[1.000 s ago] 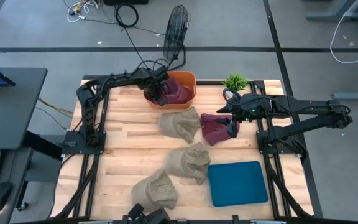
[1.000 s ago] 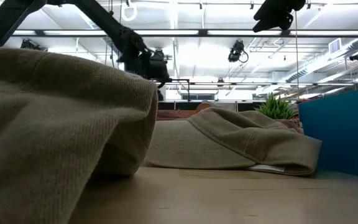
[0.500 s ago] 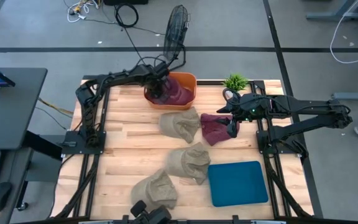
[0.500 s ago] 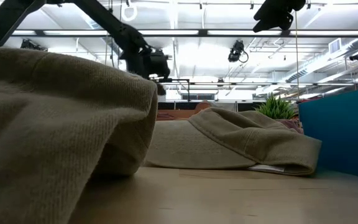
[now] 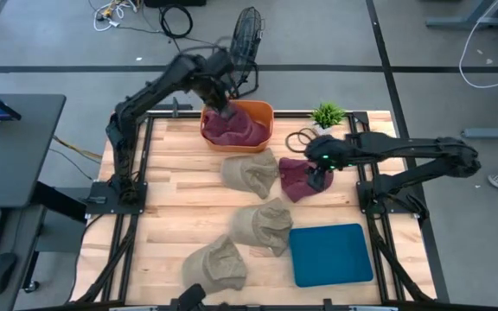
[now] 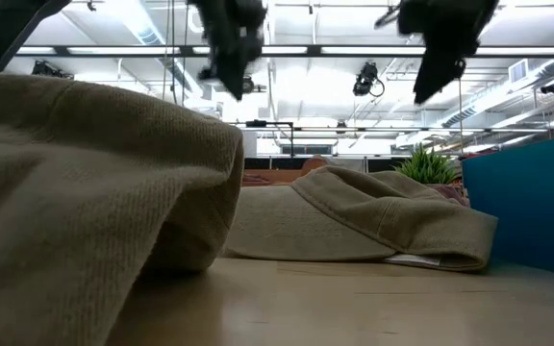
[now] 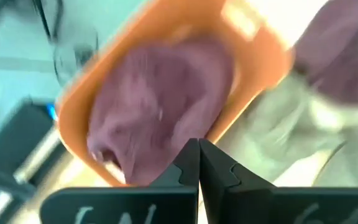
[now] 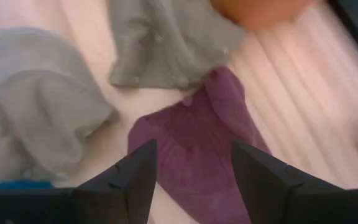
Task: Pick & Place hat
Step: Put the red cap into the orange bin
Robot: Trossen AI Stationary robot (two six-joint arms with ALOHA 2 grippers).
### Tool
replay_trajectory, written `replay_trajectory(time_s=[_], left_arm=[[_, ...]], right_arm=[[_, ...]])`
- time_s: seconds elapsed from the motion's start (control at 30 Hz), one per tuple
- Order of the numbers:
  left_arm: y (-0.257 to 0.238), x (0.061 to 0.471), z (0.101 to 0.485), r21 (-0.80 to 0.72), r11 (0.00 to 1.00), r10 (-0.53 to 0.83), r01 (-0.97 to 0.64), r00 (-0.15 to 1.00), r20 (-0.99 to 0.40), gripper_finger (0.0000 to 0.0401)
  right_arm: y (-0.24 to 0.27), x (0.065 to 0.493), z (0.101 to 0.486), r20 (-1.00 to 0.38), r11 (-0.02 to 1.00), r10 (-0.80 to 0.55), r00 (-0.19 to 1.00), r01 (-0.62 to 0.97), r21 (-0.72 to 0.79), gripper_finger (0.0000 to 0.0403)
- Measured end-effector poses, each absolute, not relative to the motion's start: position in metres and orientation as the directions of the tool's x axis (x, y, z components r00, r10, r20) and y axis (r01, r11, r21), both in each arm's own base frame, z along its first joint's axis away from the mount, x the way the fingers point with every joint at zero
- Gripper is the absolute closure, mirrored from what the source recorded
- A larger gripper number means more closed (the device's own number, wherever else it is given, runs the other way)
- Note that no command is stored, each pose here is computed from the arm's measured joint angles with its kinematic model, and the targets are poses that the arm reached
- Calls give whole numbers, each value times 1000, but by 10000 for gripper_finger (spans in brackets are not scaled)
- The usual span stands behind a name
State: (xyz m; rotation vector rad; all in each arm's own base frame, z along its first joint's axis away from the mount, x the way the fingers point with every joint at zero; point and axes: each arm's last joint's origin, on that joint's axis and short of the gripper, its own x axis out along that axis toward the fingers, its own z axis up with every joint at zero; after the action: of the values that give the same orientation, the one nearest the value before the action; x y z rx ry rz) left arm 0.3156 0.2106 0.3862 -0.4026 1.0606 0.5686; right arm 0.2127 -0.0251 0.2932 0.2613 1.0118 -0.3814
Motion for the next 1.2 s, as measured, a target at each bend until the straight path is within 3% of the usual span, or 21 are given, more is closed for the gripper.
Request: replay_trajectory(time_s=[0.2,0.6,0.9,1.03,1.2], left_arm=[[185,301,436,-37,834,316,-551,530,-787,379],[153,274,441,37,801,379,-598,458,-804,242],[154,273,442,53,792,399,-608,449,-800,224],[154,273,442,54,792,399,-608,449,-800,230],[153,272,443,61,789,408,-611,447,-796,251]], right_arm=[[-48,230,261,-933,787,-239,268,616,-25,193],[-81,249,212,-977,728,-209,27,672,-137,193],[-98,259,183,-979,719,-195,-55,671,-181,199],[-102,261,175,-985,723,-155,-71,672,-162,241],[-102,260,175,-989,735,-132,-63,664,-140,350]])
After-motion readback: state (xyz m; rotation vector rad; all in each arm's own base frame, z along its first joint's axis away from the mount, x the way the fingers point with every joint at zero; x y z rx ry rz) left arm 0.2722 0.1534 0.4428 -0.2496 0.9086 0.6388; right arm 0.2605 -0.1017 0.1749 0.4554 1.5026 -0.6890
